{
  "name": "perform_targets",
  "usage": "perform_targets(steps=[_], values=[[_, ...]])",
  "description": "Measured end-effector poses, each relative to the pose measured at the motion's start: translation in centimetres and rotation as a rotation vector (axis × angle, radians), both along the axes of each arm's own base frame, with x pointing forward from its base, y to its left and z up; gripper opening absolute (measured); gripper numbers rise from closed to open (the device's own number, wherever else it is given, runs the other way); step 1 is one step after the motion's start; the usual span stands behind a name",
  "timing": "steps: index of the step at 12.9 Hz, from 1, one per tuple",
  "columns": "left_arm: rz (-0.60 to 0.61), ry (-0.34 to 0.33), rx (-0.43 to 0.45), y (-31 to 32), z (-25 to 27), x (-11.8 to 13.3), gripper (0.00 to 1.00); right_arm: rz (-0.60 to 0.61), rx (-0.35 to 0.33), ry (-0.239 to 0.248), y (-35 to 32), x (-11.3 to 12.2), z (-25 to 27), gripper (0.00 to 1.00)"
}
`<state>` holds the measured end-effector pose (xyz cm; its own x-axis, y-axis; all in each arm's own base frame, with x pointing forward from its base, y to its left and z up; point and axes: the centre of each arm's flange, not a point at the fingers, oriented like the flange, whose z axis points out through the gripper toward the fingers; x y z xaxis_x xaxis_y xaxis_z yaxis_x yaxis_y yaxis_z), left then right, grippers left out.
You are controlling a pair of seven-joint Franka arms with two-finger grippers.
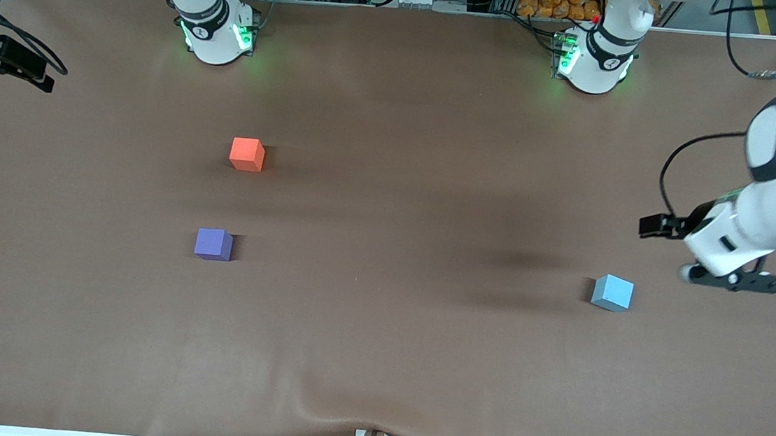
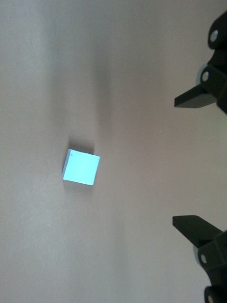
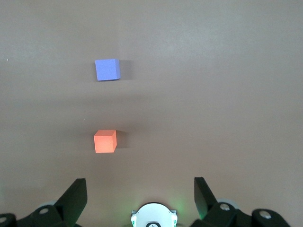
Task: Place blue block between orange and purple blocks
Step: 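Reach the left gripper down over the light-blue block, then close the left gripper on the blue block and lift it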
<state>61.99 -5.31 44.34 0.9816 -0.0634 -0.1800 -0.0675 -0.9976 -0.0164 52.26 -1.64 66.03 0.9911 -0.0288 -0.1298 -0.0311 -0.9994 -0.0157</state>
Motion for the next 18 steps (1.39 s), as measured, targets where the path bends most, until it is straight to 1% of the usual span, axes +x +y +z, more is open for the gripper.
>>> perform_targets(steps=[2,4,6,8,11,13,18], values=[[-0.005,-0.007,0.003,0.0,-4.1,0.4,1.0,0.0,0.0,0.0,0.0,0.0,0.0,1.0],[-0.019,-0.025,0.008,0.0,-8.2,0.2,1.0,0.0,0.0,0.001,0.0,0.0,0.0,1.0],[-0.05,-0.038,0.0,-0.1,-11.9,0.1,1.0,0.0,0.0,0.001,0.0,0.0,0.0,1.0],[-0.088,-0.053,-0.006,-0.1,-14.7,0.5,1.0,0.0,0.0,0.001,0.0,0.0,0.0,1.0],[-0.129,-0.108,0.011,-0.1,-17.2,1.5,1.0,0.0,0.0,0.002,0.0,0.0,0.0,1.0],[-0.161,-0.128,0.037,0.1,-18.4,1.9,1.0,0.0,0.0,0.002,0.0,0.0,0.0,1.0],[-0.192,-0.108,0.039,0.9,-22.0,2.8,1.0,0.0,0.002,0.002,0.0,0.0,0.0,1.0]])
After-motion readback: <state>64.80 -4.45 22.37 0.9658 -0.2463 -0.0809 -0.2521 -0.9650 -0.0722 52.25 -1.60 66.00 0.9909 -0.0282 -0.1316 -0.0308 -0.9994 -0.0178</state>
